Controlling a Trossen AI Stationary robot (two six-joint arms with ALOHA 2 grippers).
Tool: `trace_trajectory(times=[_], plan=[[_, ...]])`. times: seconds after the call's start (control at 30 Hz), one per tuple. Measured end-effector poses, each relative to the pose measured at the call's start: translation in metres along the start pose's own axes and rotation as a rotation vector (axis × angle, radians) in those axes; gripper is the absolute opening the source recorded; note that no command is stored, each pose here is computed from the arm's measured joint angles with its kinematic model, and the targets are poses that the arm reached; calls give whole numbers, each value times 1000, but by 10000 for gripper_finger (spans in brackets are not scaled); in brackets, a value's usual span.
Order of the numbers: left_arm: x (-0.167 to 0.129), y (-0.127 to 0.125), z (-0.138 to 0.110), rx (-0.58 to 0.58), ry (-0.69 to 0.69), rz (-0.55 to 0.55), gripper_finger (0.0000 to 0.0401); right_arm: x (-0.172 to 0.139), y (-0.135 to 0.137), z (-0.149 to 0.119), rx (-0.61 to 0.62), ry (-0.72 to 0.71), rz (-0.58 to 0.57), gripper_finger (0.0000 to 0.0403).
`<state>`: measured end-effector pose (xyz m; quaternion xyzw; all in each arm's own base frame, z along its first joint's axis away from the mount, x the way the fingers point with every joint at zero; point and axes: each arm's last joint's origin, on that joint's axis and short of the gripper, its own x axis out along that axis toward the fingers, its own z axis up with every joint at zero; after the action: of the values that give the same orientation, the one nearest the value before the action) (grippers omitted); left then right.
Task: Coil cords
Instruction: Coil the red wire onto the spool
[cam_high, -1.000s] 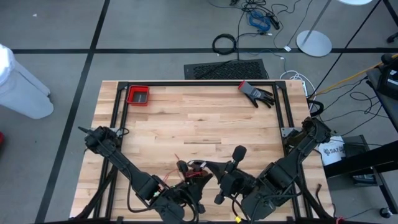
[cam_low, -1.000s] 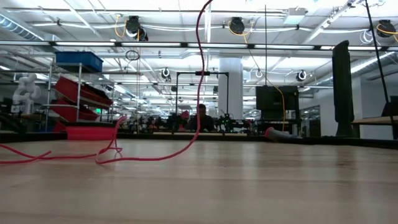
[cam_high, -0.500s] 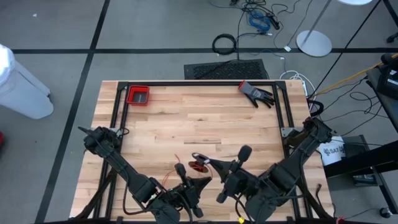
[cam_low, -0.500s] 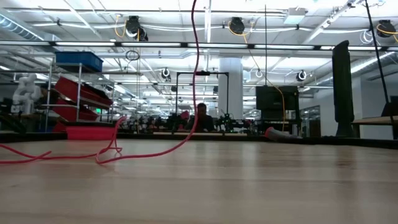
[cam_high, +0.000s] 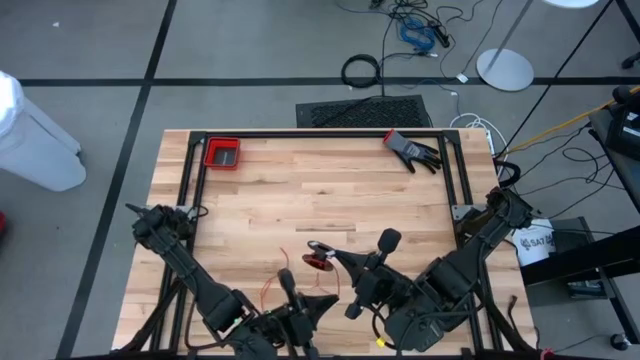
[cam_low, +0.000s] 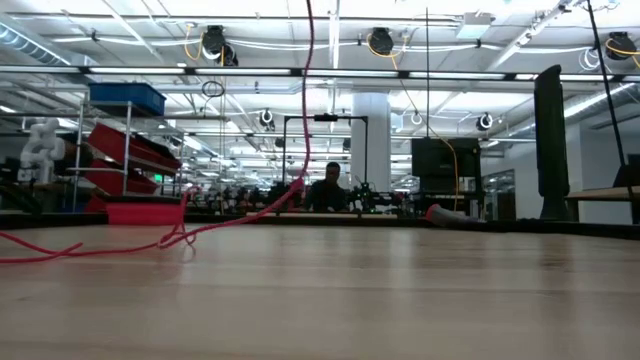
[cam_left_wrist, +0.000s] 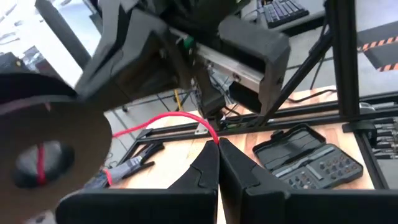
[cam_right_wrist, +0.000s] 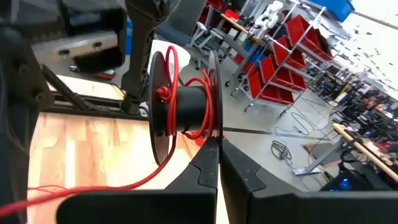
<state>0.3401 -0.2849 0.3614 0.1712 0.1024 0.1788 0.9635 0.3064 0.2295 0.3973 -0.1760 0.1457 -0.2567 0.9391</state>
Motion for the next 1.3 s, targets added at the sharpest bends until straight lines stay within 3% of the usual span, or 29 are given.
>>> trace_trajectory(times=[0.4,0.97,1.3], plan=[[-15,-3,9,25,-31,-19,1,7,-2,-6,-23,50,77,0],[-68,4,18,156,-10,257,1,5,-3,-4,-3,80,238,0],[-75,2,15,203,-1,285,1,-15,-2,11,55,60,412,0]])
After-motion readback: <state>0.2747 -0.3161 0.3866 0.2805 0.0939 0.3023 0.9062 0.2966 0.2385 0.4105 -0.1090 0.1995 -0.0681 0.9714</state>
